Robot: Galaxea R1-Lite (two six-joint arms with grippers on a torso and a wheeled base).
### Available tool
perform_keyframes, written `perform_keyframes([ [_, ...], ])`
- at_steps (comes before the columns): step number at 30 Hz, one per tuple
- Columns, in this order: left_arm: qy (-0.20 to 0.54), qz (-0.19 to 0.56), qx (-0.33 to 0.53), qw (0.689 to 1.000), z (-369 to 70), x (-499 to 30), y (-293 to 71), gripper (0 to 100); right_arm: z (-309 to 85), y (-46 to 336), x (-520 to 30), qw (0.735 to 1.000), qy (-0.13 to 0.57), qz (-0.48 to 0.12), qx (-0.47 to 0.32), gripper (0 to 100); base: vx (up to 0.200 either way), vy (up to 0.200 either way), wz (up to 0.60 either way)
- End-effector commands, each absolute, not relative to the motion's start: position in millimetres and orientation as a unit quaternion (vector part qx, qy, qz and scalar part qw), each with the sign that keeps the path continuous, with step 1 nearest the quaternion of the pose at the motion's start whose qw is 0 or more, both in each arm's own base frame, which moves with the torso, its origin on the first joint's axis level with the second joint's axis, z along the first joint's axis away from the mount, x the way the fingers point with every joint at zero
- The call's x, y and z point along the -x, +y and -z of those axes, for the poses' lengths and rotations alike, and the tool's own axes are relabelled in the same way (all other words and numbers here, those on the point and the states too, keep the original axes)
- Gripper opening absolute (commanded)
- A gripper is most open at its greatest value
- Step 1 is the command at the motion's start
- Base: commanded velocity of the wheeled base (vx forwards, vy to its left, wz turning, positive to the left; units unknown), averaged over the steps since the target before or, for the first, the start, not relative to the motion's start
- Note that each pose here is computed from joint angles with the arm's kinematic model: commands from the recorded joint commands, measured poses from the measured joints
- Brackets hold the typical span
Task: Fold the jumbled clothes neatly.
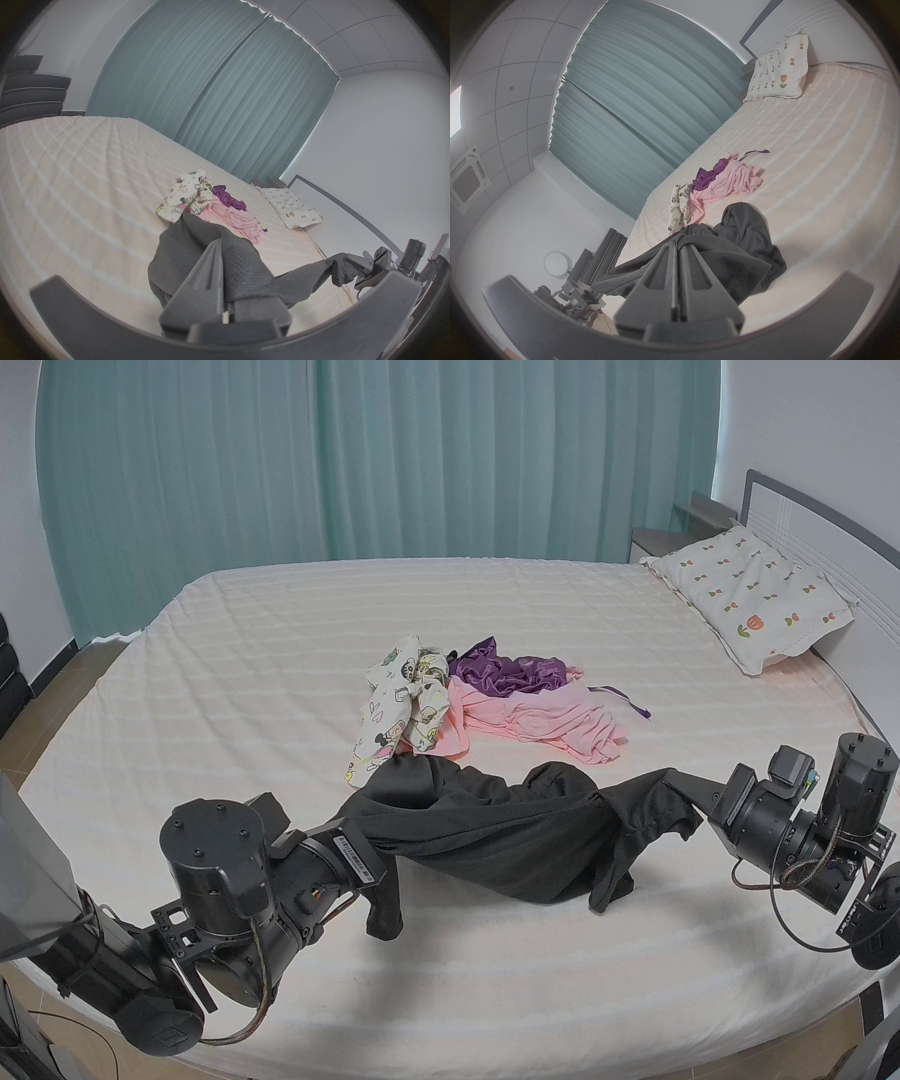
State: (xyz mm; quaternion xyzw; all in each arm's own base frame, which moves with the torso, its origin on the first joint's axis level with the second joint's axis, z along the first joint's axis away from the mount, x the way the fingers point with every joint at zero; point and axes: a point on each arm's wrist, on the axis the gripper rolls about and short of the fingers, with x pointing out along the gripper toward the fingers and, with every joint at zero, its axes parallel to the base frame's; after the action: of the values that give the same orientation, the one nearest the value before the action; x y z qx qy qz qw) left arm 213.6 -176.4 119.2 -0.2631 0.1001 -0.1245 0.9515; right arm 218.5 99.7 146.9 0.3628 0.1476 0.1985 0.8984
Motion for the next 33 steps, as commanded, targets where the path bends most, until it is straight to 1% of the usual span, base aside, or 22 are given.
perform_keyframes([
  [1,0.109,0.122,0.259,0.952,-113.8,-212.9,-175.4,0,-151.1,98.9,-213.6,0.898,0.14,-0.203,-0.363,0,0.0,0.0,0.0],
  [11,0.112,0.127,0.261,0.95,-113.6,-213.8,-177.0,0,-150.0,97.6,-212.0,0.9,0.14,-0.197,-0.363,0,0.0,0.0,0.0],
  [25,0.102,0.126,0.266,0.95,-119.2,-214.2,-174.6,0,-150.5,94.6,-210.6,0.902,0.136,-0.194,-0.36,0,0.0,-0.2,0.0],
  [28,0.1,0.127,0.268,0.95,-120.2,-214.5,-174.8,0,-157.5,87.9,-208.3,0.906,0.117,-0.191,-0.358,0,0.0,-0.2,0.0],
  [33,0.098,0.127,0.268,0.95,-121.5,-214.1,-174.4,0,-162.9,83.3,-206.5,0.908,0.104,-0.191,-0.359,0,0.0,-0.2,0.0],
])
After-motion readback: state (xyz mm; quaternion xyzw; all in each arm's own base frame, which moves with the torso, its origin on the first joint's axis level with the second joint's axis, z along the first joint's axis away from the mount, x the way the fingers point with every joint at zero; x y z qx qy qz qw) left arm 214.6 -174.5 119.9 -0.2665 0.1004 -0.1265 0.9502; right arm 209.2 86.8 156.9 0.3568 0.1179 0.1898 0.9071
